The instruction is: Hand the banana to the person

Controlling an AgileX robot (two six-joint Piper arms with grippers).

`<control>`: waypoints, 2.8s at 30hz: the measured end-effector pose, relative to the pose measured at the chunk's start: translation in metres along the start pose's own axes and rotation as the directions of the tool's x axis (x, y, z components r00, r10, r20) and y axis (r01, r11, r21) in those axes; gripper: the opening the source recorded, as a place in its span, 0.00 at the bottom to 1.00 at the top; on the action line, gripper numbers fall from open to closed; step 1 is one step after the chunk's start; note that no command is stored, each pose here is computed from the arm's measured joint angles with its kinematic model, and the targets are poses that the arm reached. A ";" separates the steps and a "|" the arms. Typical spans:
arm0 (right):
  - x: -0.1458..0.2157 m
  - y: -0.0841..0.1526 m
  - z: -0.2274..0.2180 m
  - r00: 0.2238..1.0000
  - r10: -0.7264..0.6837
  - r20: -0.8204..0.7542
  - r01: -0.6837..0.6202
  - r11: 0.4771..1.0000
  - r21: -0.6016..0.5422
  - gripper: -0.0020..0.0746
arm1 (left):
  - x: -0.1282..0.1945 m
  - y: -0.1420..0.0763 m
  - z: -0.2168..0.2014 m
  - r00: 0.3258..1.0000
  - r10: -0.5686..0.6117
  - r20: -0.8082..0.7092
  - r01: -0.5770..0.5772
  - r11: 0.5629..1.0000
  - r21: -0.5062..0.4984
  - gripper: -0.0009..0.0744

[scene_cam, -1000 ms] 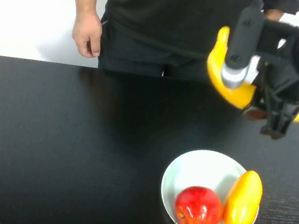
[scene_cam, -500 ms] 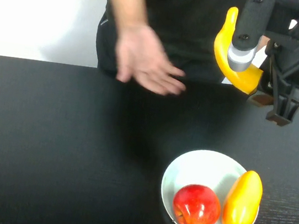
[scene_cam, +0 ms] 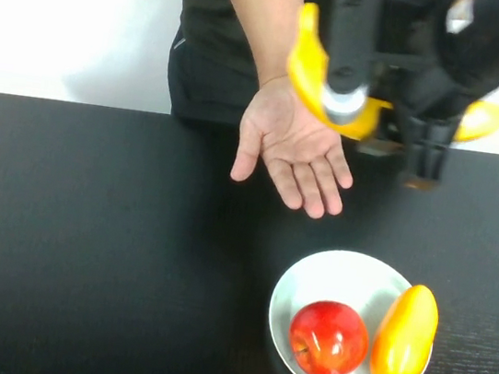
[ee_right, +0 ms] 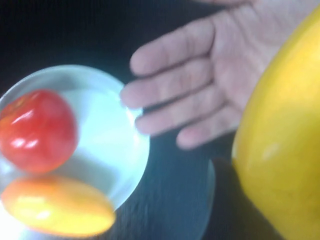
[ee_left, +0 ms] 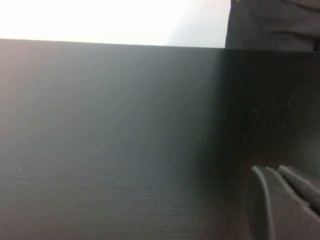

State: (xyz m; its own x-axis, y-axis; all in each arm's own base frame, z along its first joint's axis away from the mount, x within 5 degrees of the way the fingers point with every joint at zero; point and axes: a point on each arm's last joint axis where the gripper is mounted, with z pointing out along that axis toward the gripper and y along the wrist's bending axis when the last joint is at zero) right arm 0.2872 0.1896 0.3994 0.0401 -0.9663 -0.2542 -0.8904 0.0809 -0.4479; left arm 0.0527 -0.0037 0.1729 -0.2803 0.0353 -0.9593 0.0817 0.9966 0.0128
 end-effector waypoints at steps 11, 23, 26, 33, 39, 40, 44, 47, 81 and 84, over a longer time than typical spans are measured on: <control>-0.044 -0.020 0.067 0.998 -0.059 0.006 0.059 0.997 -0.045 0.38 | 0.000 0.000 0.000 1.000 0.002 0.000 -0.002 1.000 -0.001 0.01; -0.044 -0.021 0.083 0.999 -0.021 -0.036 0.019 0.998 -0.055 0.50 | 0.000 0.000 0.000 1.000 0.002 0.000 -0.002 1.000 -0.001 0.01; -0.044 -0.026 0.077 0.999 0.021 -0.047 -0.022 1.000 -0.019 0.56 | 0.000 0.000 0.000 1.000 0.002 0.000 -0.002 1.000 -0.001 0.01; -0.046 -0.030 0.048 0.985 0.172 0.009 -0.173 0.984 0.034 0.56 | 0.000 0.000 0.000 1.000 0.002 0.000 -0.002 1.000 -0.001 0.01; -0.040 -0.029 -0.003 0.945 0.311 0.101 -0.320 0.944 0.083 0.30 | 0.000 0.000 0.000 1.000 0.002 0.000 -0.002 1.000 -0.001 0.01; -0.039 -0.028 -0.012 0.932 0.342 0.118 -0.353 0.932 0.085 0.25 | 0.000 0.000 0.000 1.000 0.002 0.000 -0.002 1.000 -0.001 0.01; -0.028 -0.017 -0.051 0.881 0.436 0.184 -0.456 0.886 0.087 0.08 | 0.000 0.000 0.000 1.000 0.002 0.000 -0.002 1.000 -0.001 0.01; -0.013 0.001 -0.066 0.849 0.497 0.181 -0.514 0.855 0.066 0.05 | 0.000 0.000 0.000 1.000 0.002 0.000 -0.002 1.000 -0.001 0.01; 0.187 0.210 -0.008 0.382 0.682 0.623 -0.920 0.341 0.191 0.01 | 0.000 0.000 0.000 1.000 0.002 0.000 -0.002 1.000 -0.001 0.01; 0.204 0.242 0.005 0.320 0.594 0.738 -0.945 0.252 0.207 0.01 | 0.000 0.000 0.000 1.000 0.002 0.000 -0.002 1.000 -0.001 0.01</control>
State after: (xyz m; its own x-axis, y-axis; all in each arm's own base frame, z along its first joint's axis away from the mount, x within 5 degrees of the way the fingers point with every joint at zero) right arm 0.0822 0.0134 0.2348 -0.1820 -0.0810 -0.9800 -0.1687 0.9844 -0.0500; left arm 0.0527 -0.0036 0.1729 -0.2801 0.0368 -0.9593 0.0815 0.9966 0.0144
